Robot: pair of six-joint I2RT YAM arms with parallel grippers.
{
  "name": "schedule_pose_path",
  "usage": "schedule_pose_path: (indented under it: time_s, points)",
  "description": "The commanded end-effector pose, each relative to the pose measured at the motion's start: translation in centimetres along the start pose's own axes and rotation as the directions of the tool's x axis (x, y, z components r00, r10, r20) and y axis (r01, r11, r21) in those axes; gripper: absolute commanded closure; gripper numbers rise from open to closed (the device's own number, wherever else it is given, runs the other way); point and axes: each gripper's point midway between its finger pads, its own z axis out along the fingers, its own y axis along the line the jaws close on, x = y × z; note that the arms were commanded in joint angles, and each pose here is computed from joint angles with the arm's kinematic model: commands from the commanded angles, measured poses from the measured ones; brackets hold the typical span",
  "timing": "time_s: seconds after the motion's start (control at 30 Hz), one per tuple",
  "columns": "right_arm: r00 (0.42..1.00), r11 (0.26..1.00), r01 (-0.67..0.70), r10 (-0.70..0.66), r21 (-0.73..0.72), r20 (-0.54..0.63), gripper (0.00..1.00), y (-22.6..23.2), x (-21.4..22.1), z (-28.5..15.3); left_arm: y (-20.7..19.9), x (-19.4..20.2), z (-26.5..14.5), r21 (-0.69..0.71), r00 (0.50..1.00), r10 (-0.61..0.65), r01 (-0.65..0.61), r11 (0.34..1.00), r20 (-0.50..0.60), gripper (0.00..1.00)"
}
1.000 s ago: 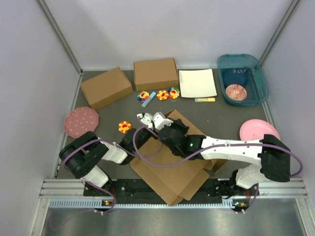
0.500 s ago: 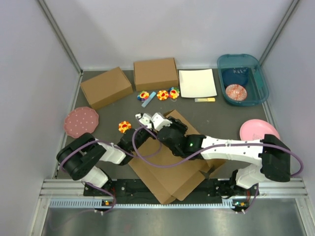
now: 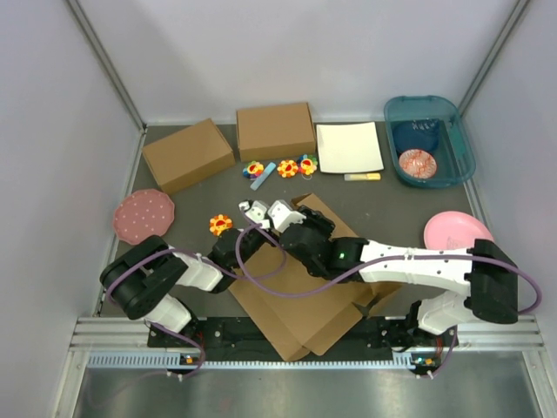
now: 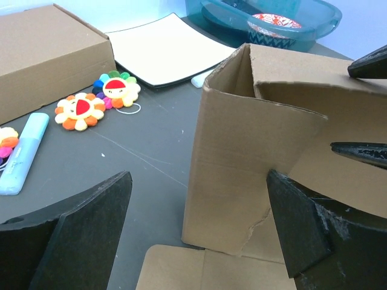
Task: Fold the paper box
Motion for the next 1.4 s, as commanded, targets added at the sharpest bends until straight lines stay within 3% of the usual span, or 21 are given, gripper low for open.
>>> schedule_pose_path:
  time_s: [0.0,0.3,0.37,0.5,0.7,1.03,1.37]
  points:
    - [0.998,1.000,-0.027,0.027,0.008,0.056,0.54,-1.7,-1.9,-1.7,-0.7,-3.5,0.3,0.030,0.990,-0.034,0.030,0.999,0.140,0.01]
    - [0.997,0.999,-0.046,0.045,0.019,0.059,0.51,-2.5,-1.6,-2.3,-0.8,-3.3,0.3,0.034,0.989,-0.046,0.042,0.999,0.144,0.01]
    - [0.997,0.999,-0.041,0.040,0.010,0.059,0.58,-2.3,-1.6,-2.3,-0.8,-3.4,0.3,0.036,0.988,-0.050,0.045,0.998,0.146,0.01]
    - [0.998,0.999,-0.035,0.035,-0.001,0.048,0.86,-1.7,-1.0,-2.0,-0.8,-3.3,0.2,0.036,0.988,-0.053,0.048,0.998,0.145,0.01]
    - [0.999,1.000,-0.026,0.026,-0.002,0.029,1.00,-1.3,-0.2,-1.8,-0.7,-3.5,-0.2,0.029,0.986,-0.055,0.051,0.998,0.155,0.01]
    - [0.999,0.999,-0.032,0.033,-0.038,0.024,1.00,-0.9,0.4,-2.0,1.1,-5.5,0.2,-0.057,0.982,0.028,-0.017,0.998,0.187,0.01]
    - [0.999,0.997,-0.036,0.038,-0.075,0.030,1.00,-0.2,0.3,-2.1,4.3,-7.0,0.5,-0.134,0.984,0.017,0.007,0.991,0.175,0.01]
